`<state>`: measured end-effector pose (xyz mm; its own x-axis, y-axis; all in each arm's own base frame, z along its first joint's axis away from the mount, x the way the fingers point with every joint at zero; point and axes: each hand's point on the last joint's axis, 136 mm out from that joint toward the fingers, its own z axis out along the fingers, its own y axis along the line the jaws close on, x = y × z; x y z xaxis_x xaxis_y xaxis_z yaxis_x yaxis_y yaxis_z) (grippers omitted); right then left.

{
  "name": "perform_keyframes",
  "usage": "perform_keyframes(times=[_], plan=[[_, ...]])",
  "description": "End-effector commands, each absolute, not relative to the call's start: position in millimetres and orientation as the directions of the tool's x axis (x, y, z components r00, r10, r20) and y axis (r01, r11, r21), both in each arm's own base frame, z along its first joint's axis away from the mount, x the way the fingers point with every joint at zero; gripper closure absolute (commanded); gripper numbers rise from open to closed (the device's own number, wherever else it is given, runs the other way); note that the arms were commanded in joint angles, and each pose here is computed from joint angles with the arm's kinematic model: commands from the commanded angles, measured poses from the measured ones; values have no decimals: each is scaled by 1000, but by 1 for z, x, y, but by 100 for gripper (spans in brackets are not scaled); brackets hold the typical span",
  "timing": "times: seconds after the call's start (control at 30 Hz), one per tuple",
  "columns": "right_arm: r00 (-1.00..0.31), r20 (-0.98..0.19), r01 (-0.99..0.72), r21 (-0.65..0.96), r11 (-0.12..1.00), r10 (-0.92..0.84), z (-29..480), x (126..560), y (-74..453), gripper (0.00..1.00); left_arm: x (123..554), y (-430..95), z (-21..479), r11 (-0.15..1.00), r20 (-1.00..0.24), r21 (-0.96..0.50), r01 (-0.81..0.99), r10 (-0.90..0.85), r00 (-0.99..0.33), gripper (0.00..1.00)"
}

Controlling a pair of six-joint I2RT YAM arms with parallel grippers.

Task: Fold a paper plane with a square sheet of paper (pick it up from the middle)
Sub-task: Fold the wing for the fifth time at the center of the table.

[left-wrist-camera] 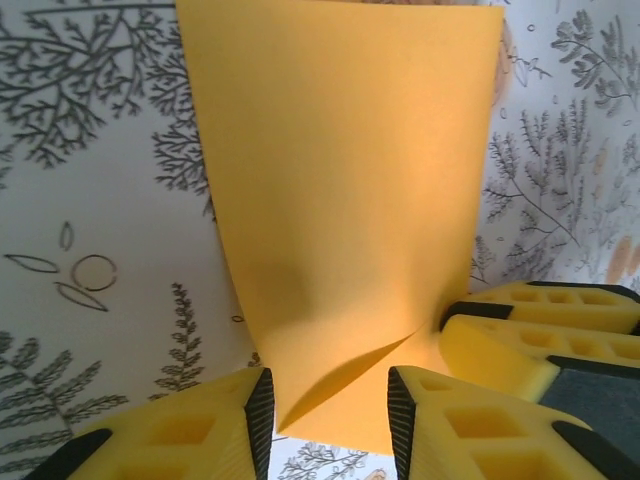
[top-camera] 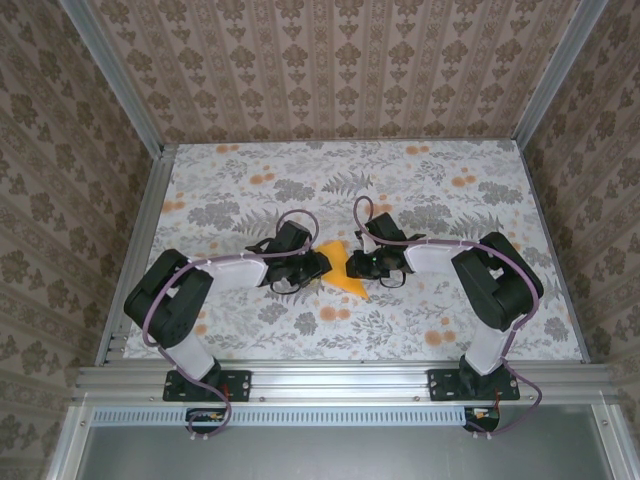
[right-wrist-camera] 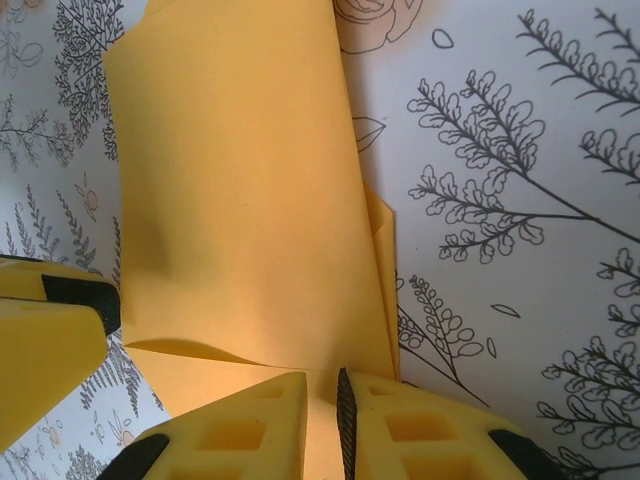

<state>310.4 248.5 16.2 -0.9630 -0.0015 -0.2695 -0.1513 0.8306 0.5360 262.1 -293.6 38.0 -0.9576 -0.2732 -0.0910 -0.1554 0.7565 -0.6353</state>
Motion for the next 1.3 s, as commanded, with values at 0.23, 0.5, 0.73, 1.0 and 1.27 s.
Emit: perform_keyframes(times=[0.23, 0.5, 0.73, 1.0, 1.27], plan=[[-977, -214, -90, 506, 858, 23, -3, 303, 235, 81, 250, -294, 27, 765, -42, -616, -190, -272, -961, 59], [-977, -210, -73, 500, 863, 39, -5, 304, 230, 81, 240, -284, 29, 795, -54, -572, -201, -282, -958, 51], [-979, -201, -61, 503, 862, 48, -7, 304, 228, 82, 242, -296, 29, 768, -40, -608, -203, -285, -958, 55], [-979, -199, -65, 508, 859, 44, -7, 303, 229, 82, 251, -306, 33, 750, -57, -636, -178, -276, -959, 68], [-979, -201, -66, 506, 860, 44, -7, 303, 229, 82, 251, -307, 30, 744, -45, -639, -194, -288, -957, 65]])
